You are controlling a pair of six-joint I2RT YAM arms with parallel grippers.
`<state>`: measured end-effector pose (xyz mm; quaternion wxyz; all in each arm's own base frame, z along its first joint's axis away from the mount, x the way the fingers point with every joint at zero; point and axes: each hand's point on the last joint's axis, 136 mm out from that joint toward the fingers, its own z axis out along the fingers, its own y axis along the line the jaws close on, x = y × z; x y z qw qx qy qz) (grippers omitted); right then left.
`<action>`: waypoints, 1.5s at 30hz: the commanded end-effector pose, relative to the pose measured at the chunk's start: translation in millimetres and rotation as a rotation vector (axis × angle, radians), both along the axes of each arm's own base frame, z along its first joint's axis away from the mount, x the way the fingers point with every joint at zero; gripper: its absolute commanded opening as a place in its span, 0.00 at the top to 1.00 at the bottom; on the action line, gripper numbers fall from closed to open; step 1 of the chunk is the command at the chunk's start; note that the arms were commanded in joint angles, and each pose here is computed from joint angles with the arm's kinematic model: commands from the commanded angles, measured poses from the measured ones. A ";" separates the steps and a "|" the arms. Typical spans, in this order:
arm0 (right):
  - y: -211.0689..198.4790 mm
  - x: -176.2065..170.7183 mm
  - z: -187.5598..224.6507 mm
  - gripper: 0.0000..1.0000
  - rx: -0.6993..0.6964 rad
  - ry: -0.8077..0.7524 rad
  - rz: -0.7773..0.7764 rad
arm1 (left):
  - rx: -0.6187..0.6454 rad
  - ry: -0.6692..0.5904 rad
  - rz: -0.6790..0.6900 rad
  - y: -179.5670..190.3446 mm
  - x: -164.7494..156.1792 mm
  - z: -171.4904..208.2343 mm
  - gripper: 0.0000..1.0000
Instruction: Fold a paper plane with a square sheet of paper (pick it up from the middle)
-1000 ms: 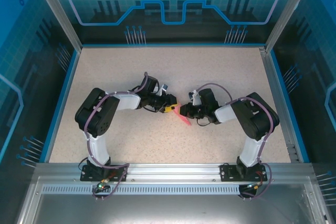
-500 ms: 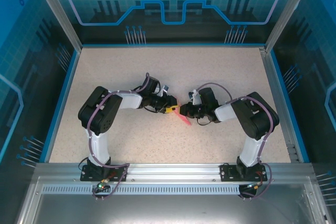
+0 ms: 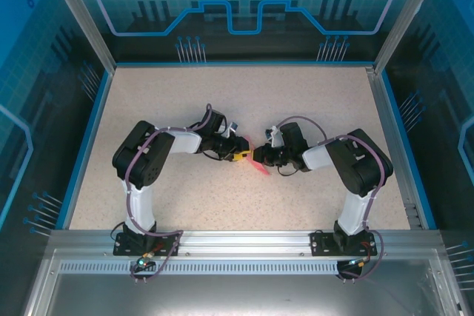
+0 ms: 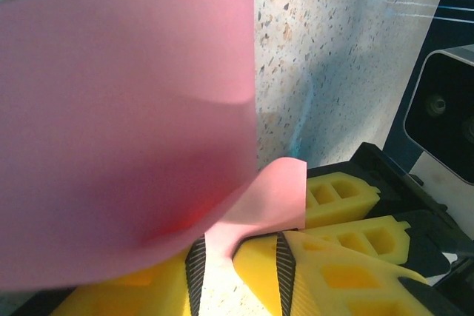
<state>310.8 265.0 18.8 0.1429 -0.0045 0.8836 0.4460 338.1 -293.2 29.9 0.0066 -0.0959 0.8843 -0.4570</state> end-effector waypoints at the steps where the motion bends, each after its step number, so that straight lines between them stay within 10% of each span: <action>1: -16.1 -12.4 -34.0 0.87 -0.085 0.110 -0.022 | 0.029 0.013 -0.014 -1.3 -2.2 -8.0 0.66; 23: -24.1 -34.4 5.7 0.76 -0.105 0.087 0.048 | 0.069 0.039 -0.003 3.4 -3.8 -16.3 0.66; 45: -30.0 -39.7 -12.1 0.92 -0.106 0.159 0.033 | -0.009 -0.049 -0.057 -6.5 -0.1 19.4 0.64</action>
